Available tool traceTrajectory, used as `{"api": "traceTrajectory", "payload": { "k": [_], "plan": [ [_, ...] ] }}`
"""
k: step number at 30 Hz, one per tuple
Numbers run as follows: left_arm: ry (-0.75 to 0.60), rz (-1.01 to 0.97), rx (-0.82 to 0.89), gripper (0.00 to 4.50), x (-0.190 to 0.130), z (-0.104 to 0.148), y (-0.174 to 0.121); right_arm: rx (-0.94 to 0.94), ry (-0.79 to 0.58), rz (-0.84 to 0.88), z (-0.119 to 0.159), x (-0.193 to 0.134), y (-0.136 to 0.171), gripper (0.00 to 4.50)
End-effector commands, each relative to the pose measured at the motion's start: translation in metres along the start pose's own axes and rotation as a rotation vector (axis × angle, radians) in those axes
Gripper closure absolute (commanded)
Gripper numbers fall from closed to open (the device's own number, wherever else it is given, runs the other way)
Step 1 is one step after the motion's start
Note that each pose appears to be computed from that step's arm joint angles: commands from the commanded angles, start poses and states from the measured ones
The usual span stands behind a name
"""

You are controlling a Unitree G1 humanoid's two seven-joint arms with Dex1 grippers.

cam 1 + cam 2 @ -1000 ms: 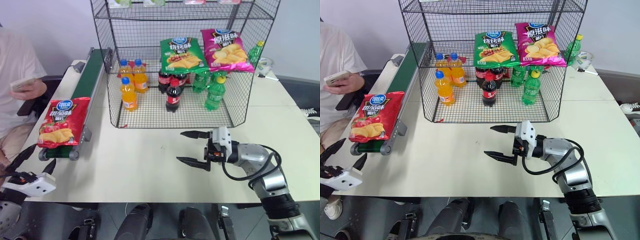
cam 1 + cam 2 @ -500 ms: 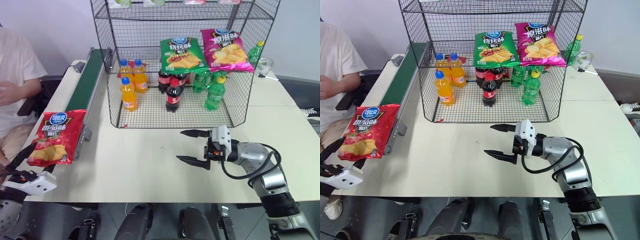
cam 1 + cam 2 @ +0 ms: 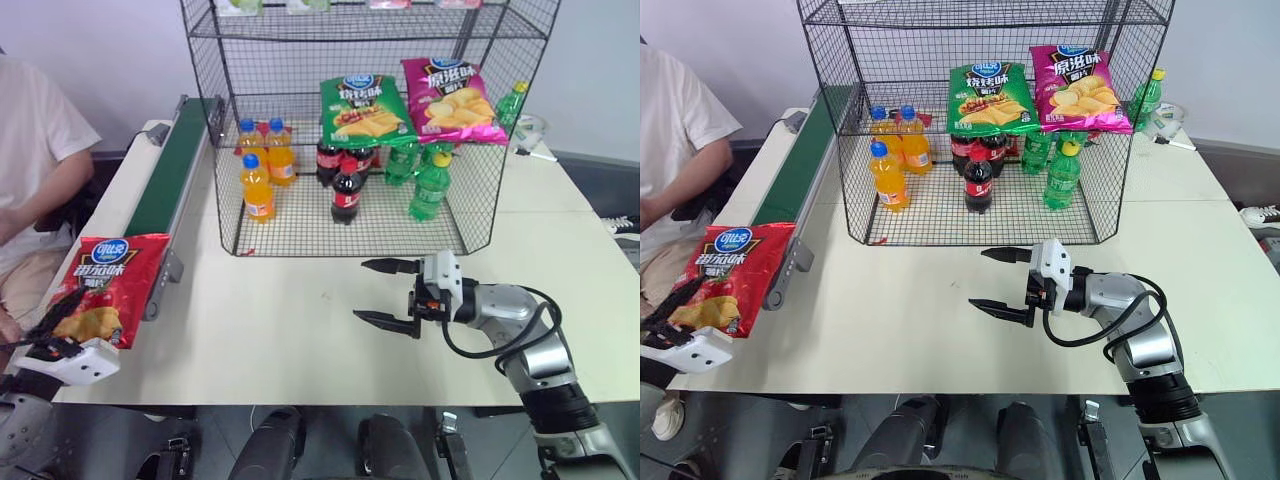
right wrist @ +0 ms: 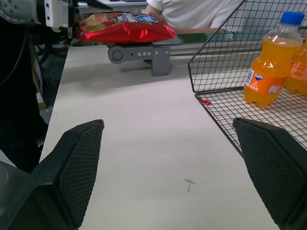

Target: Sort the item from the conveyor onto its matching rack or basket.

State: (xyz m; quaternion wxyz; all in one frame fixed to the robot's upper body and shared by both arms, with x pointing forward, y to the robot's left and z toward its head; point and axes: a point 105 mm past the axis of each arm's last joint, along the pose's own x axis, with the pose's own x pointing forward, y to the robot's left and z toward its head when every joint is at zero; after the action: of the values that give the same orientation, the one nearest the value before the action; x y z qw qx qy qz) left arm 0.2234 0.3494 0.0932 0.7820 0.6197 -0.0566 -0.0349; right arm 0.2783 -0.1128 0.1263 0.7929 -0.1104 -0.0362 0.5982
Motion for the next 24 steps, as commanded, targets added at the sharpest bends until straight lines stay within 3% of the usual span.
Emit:
{"api": "traceTrajectory", "payload": {
  "k": [1,3,4,12,19,24],
  "plan": [
    [-0.005,0.056,-0.012,3.31,0.000,0.000,0.014,-0.040,-0.021,-0.007,0.007,0.001,-0.004,0.00],
    [-0.007,0.073,-0.014,4.35,0.000,0.001,0.017,-0.038,-0.023,-0.009,0.007,0.001,-0.004,0.00],
    [-0.010,0.076,-0.014,4.44,0.001,0.002,0.018,-0.042,-0.021,-0.012,0.007,0.000,-0.005,0.00],
    [-0.083,0.164,-0.003,4.44,0.013,0.024,0.049,-0.137,-0.074,-0.155,0.018,-0.004,-0.026,0.00],
    [-0.222,0.286,0.054,4.44,0.033,0.071,0.098,-0.271,-0.178,-0.437,0.039,-0.015,-0.055,0.00],
    [-0.396,0.367,0.055,4.44,0.060,0.125,0.129,-0.316,-0.258,-0.653,0.053,-0.026,-0.068,0.00]
  ]
}}
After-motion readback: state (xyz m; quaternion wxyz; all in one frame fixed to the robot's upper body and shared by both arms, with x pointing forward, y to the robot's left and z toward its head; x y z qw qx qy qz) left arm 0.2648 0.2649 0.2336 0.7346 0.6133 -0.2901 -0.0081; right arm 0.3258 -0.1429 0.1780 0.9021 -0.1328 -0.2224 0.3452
